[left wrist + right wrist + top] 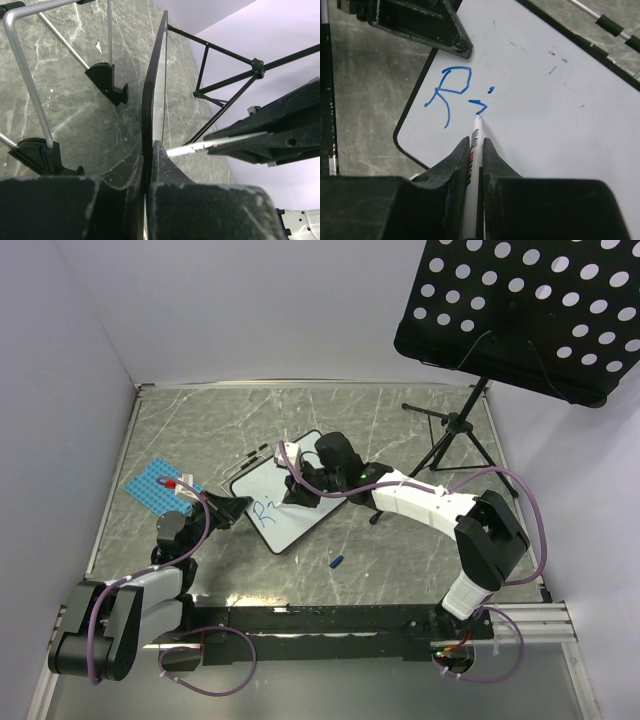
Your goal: Write a sentence on the whiteboard
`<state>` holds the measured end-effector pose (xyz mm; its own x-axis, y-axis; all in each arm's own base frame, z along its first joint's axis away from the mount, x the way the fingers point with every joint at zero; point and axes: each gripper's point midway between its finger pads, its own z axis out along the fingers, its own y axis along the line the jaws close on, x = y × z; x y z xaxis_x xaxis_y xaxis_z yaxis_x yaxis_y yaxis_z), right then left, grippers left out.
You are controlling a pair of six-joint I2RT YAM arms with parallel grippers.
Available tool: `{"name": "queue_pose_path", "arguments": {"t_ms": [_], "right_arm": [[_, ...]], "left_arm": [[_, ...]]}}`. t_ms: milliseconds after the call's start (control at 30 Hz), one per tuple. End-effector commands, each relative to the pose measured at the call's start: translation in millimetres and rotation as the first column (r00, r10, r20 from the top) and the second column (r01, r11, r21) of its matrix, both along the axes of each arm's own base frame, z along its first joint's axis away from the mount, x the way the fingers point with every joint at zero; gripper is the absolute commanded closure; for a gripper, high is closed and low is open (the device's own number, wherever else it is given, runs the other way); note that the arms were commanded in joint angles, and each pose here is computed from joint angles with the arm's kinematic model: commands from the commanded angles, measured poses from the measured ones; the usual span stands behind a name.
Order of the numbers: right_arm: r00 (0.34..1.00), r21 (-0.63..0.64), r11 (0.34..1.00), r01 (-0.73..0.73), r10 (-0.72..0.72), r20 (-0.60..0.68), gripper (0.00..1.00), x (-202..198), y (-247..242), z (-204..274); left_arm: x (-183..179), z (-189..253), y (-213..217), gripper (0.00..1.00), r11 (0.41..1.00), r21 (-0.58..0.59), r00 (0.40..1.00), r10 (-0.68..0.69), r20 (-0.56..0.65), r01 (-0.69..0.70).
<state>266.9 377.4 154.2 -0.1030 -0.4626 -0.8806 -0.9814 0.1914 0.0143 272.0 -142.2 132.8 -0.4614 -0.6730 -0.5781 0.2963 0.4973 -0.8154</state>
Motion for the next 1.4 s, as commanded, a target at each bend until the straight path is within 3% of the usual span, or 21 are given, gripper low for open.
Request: {"name": "queue_pose_path", "arguments": {"t_ms": [0,233,567,833,1367], "right_arm": [[0.995,-0.049,0.995,-0.092,0.091,-0.036,1.00,-23.8,-5.7,-18.4],[0.993,-0.069,0.991,-0.115,0.112,-0.046,1.00,-33.8,-7.1,-25.9],[0.996,-0.002,0.996,0.090,-0.090,0.024,1.00,23.6,-17.6,11.3],[0.997,0.073,0.995,0.069,-0.071,0.027,1.00,20.3,-18.8,38.1],[0.990,0.077,0.987,0.140,-0.142,0.024,1.00,44.6,-10.4,31.7]], "left_arm": [[-11.9,-0.7,-3.5,0.99,0.999,0.014,0.998,-0.033,0.048,0.033],[-11.8,-1.2,-3.5,0.99,0.999,0.014,0.998,-0.033,0.046,0.033],[-13.3,-1.7,-3.3,0.99,0.999,0.016,0.998,-0.033,0.047,0.033],[-13.2,-2.0,-4.2,0.99,0.999,0.012,0.998,-0.038,0.046,0.037],[-12.4,-0.6,-5.0,0.99,0.999,0.011,0.998,-0.044,0.048,0.043]]}}
